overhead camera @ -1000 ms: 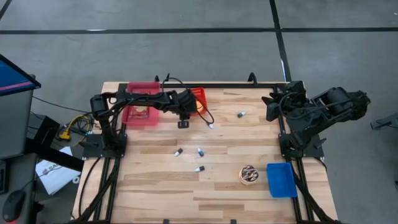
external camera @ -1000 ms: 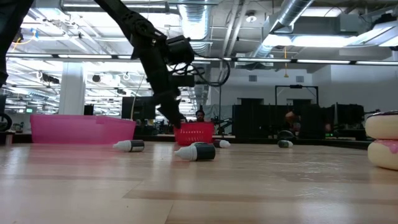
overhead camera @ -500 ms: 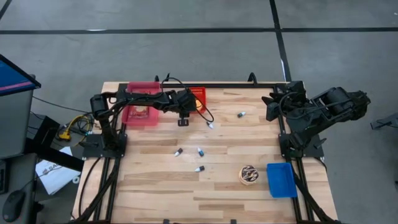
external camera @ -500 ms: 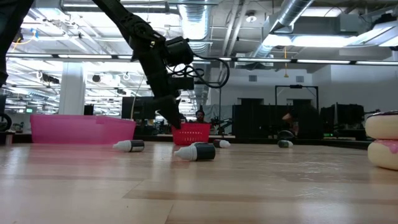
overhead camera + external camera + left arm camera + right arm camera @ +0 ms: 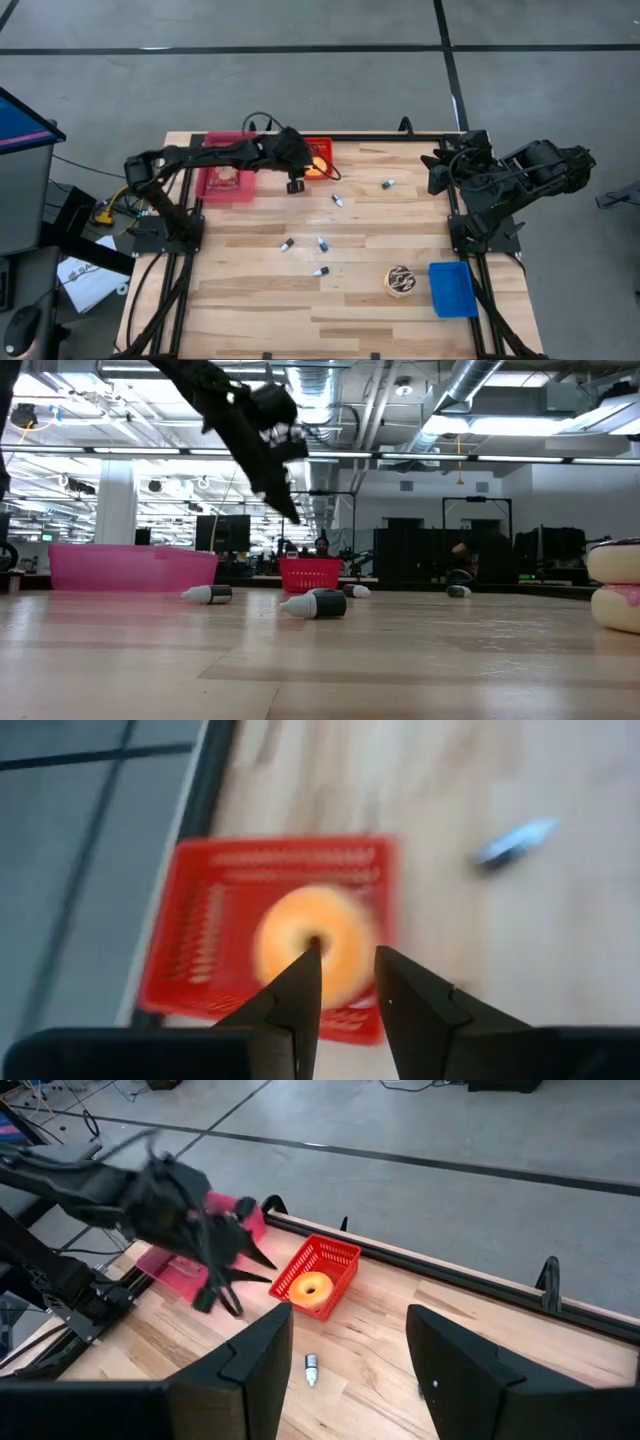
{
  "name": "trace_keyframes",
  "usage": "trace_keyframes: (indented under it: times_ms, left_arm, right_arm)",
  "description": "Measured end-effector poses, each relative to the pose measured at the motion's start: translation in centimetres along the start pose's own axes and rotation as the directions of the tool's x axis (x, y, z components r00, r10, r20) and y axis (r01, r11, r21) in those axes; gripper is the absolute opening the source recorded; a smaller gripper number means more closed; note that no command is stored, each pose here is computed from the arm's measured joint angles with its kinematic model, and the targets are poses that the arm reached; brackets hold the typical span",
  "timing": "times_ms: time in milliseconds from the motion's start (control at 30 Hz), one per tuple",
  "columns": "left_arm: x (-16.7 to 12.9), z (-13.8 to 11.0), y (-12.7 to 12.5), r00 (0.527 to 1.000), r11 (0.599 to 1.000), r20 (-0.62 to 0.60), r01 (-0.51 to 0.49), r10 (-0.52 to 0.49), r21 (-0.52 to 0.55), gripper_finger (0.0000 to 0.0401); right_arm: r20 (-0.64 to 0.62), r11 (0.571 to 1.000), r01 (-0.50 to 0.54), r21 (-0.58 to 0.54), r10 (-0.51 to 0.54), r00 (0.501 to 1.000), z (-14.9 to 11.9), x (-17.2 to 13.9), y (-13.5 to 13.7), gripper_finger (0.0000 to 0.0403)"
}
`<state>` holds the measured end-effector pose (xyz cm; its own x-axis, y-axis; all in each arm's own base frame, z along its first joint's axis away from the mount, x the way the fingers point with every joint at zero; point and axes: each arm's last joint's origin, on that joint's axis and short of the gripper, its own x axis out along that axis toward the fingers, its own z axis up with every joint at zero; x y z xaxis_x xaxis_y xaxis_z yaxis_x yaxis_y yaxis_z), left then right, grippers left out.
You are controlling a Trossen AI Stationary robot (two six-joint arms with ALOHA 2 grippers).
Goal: Pick & Place Food Item
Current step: Put the black donut into the red bin
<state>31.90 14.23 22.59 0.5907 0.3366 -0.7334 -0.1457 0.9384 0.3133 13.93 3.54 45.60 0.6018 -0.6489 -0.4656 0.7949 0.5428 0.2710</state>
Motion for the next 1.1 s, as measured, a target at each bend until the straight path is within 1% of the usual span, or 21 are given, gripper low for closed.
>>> trace_keyframes:
  times_ms: [133,200,267,367,467,567,633,733,767,800,900,967,1033,1100]
  left_arm:
    - [-2.9,1.5,-0.6,0.981,0.987,0.152,0.136,-0.122,-0.09,0.0092]
    - [-4.3,2.2,-1.1,0.964,0.976,0.22,0.179,-0.148,-0.124,0.0092]
    - [-5.5,3.0,-1.9,0.948,0.97,0.277,0.198,-0.154,-0.139,0.0092]
    - [-7.4,3.9,-2.6,0.921,0.957,0.355,0.232,-0.159,-0.173,0.0092]
    - [-9.0,4.6,-2.5,0.889,0.935,0.439,0.258,-0.131,-0.243,0.0092]
    - [-10.8,5.2,-1.9,0.845,0.921,0.528,0.27,-0.086,-0.282,0.0092]
    - [-12.0,5.4,-1.6,0.817,0.92,0.573,0.273,-0.066,-0.283,0.0092]
    - [-14.4,5.4,-1.4,0.779,0.92,0.625,0.28,-0.049,-0.276,0.0092]
    - [-15.3,5.2,-1.3,0.771,0.919,0.635,0.281,-0.045,-0.276,0.0092]
    - [-16.2,5.2,-1.1,0.752,0.919,0.658,0.283,-0.036,-0.274,0.0092]
    - [-18.9,4.8,-1.0,0.706,0.915,0.708,0.298,-0.019,-0.273,0.0092]
    - [-20.6,4.3,-0.8,0.679,0.916,0.734,0.299,-0.007,-0.268,0.0092]
    - [-22.1,4.1,-0.9,0.644,0.917,0.765,0.307,-0.002,-0.256,0.0092]
    - [-23.3,3.7,-0.9,0.621,0.917,0.784,0.311,0.002,-0.249,0.0092]
  right_arm:
    - [-0.005,1.0,-0.005,-0.002,0.005,1.0,0.0,0.0,0.0,0.0188]
    - [-0.028,1.0,-0.019,-0.009,0.019,0.999,-0.2,-0.2,0.1,0.0188]
    - [-0.098,0.999,-0.049,-0.023,0.047,0.994,-0.4,-0.2,0.2,0.0188]
    - [-0.245,0.994,-0.1,-0.045,0.086,0.966,-1.5,-0.2,0.5,0.0188]
    - [-0.387,0.992,-0.105,-0.069,0.071,0.919,-3.5,0.4,0.8,0.0188]
    - [-0.52,0.995,-0.063,-0.082,0.011,0.854,-5.7,1.6,0.8,0.0188]
    - [-0.613,0.996,-0.018,-0.089,-0.04,0.789,-7.4,2.5,0.7,0.0188]
    - [-0.727,0.995,0.028,-0.091,-0.086,0.681,-10.3,3.8,0.8,0.0188]
    - [-0.75,0.995,0.05,-0.088,-0.099,0.654,-11.2,4.1,0.8,0.0188]
    - [-0.765,0.993,0.072,-0.09,-0.115,0.634,-12.2,4.3,0.9,0.0188]
    - [-0.792,0.992,0.107,-0.065,-0.116,0.599,-14.4,4.8,1.1,0.0194]
    - [-0.804,0.991,0.122,-0.063,-0.123,0.582,-15.6,5.2,1.6,0.0204]
    - [-0.809,0.99,0.116,-0.079,-0.131,0.574,-16.5,5.4,2.2,0.0219]
    - [-0.811,0.99,0.081,-0.115,-0.141,0.568,-17.6,5.7,3.1,0.0236]
